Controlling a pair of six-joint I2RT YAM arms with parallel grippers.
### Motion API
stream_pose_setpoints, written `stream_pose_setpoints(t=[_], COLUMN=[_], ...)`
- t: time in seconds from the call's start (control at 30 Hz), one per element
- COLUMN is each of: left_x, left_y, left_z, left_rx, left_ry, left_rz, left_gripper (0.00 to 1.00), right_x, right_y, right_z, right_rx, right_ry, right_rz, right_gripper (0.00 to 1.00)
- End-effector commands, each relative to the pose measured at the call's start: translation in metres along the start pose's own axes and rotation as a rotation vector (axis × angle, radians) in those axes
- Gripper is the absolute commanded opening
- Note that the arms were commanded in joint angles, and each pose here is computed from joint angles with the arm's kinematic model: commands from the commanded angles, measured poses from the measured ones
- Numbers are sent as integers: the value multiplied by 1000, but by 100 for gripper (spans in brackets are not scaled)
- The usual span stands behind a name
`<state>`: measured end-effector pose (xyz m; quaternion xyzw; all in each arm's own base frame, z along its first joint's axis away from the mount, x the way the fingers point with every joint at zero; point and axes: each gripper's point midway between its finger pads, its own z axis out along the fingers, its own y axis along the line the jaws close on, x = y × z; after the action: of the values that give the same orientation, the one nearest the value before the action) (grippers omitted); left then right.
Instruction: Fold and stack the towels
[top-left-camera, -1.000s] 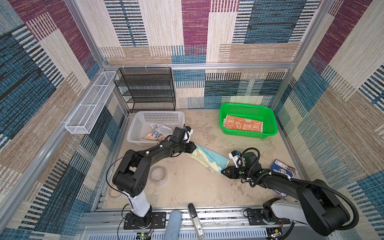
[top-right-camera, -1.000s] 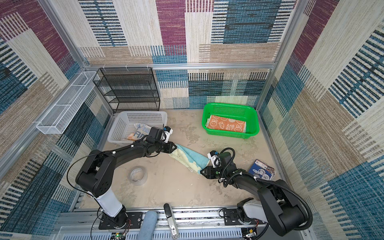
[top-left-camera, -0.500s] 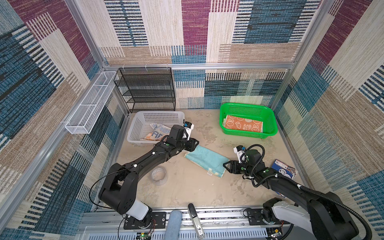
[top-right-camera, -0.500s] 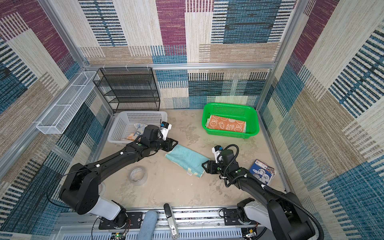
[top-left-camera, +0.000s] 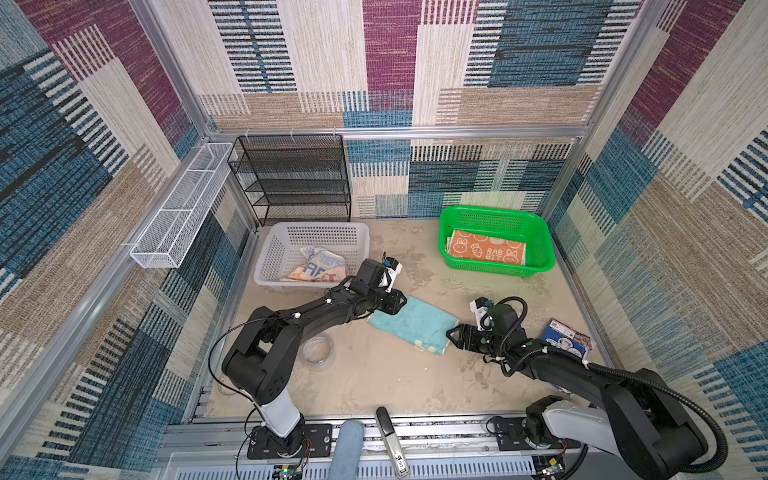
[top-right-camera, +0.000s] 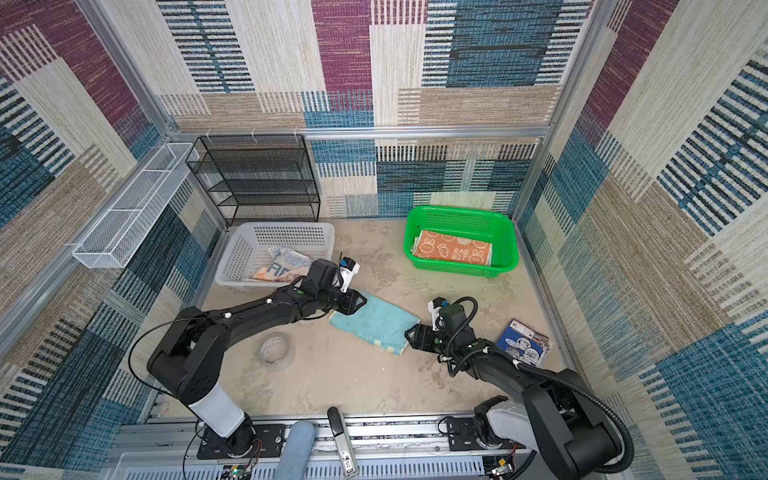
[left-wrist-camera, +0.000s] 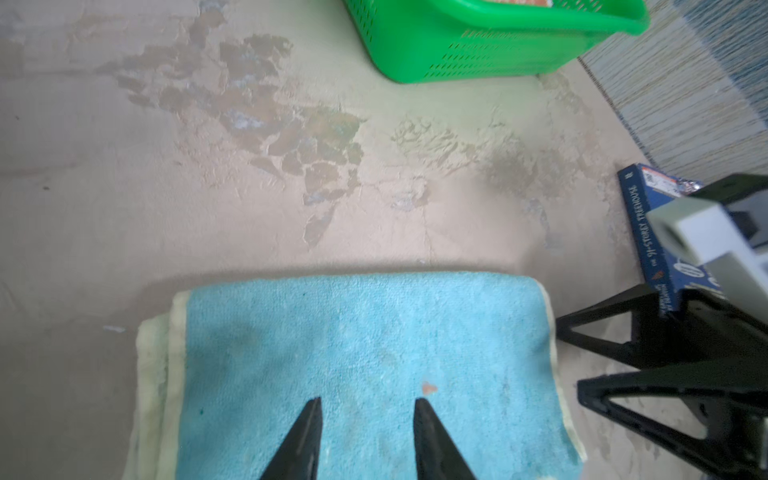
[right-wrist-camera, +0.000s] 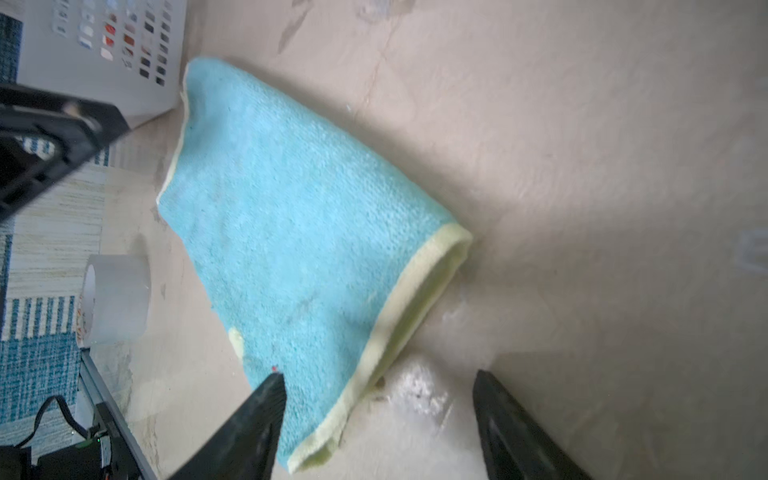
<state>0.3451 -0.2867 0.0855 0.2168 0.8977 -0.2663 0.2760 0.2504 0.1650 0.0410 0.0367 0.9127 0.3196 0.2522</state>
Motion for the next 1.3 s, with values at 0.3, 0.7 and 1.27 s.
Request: stream_pose_setpoints(t=[0.3, 0.7, 1.27], left_x=[35, 37, -26], left_y=[13, 14, -15], left_z=[29, 26, -54], left_rx=[8, -3, -5], left_ry=[85, 84, -160], left_rz=[-68, -67, 45], left_gripper=[37, 37, 68], right_x=[-5, -28, -186], right_y=[1, 8, 69], right_z=[29, 73, 105], right_rx=[16, 67, 252], right_ry=[31, 55, 37], right_rz=[53, -45, -500], right_gripper=[67, 0, 0])
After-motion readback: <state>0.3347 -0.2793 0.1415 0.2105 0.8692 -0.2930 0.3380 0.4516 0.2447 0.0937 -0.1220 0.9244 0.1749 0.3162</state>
